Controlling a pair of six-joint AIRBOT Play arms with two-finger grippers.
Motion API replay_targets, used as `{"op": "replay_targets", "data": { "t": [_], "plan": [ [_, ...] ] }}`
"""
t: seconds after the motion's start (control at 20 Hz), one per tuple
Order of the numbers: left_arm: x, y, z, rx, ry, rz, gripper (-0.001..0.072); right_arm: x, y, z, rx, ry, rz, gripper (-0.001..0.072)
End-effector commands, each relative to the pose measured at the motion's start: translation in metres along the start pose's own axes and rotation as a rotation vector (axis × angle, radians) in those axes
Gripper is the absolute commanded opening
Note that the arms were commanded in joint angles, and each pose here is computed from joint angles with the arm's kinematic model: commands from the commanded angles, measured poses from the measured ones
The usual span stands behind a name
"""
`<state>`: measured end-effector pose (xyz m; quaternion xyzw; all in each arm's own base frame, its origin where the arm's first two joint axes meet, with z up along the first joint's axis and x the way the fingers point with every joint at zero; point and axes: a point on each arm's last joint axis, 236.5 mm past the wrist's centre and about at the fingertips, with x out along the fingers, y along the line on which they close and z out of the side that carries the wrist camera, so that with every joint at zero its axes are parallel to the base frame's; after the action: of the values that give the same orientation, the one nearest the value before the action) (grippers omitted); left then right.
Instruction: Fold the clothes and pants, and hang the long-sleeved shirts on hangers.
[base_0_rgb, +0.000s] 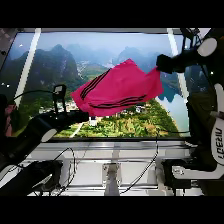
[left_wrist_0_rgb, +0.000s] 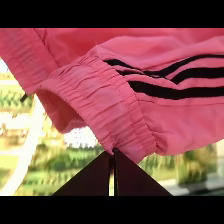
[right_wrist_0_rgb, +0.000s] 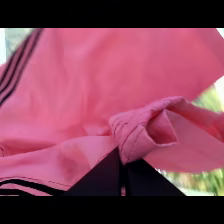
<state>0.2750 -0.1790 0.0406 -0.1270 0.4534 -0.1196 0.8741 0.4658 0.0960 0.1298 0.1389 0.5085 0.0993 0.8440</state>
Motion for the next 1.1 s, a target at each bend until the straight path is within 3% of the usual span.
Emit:
{"op": "replay_targets", "data": {
  "t": [0.0,0.15,0.55,0.8,1.05],
  "plan": [
    [0.002,-0.001,0.024,-0.073,-0.074,-0.035,0.0005,0.004,0.011,0.03,-0.014,-0.043,-0.01,0.0001],
    [0.001,-0.007,0.037,-0.08,-0.124,-0.067,0.0005,0.009,0.009,0.034,-0.014,-0.04,-0.016,0.0001],
    [0.013,0.022,0.093,-0.29,-0.291,-0.082,0.0006,0.051,0.033,0.085,0.034,-0.237,0.067,0.0],
    [0.05,0.034,0.089,-0.321,-0.261,-0.051,0.0008,0.091,0.031,0.115,0.228,-0.344,0.118,0.0001],
    [0.074,0.032,0.095,-0.317,-0.282,-0.075,0.0008,0.127,0.018,0.108,0.388,-0.304,0.121,0.0]
  ]
}}
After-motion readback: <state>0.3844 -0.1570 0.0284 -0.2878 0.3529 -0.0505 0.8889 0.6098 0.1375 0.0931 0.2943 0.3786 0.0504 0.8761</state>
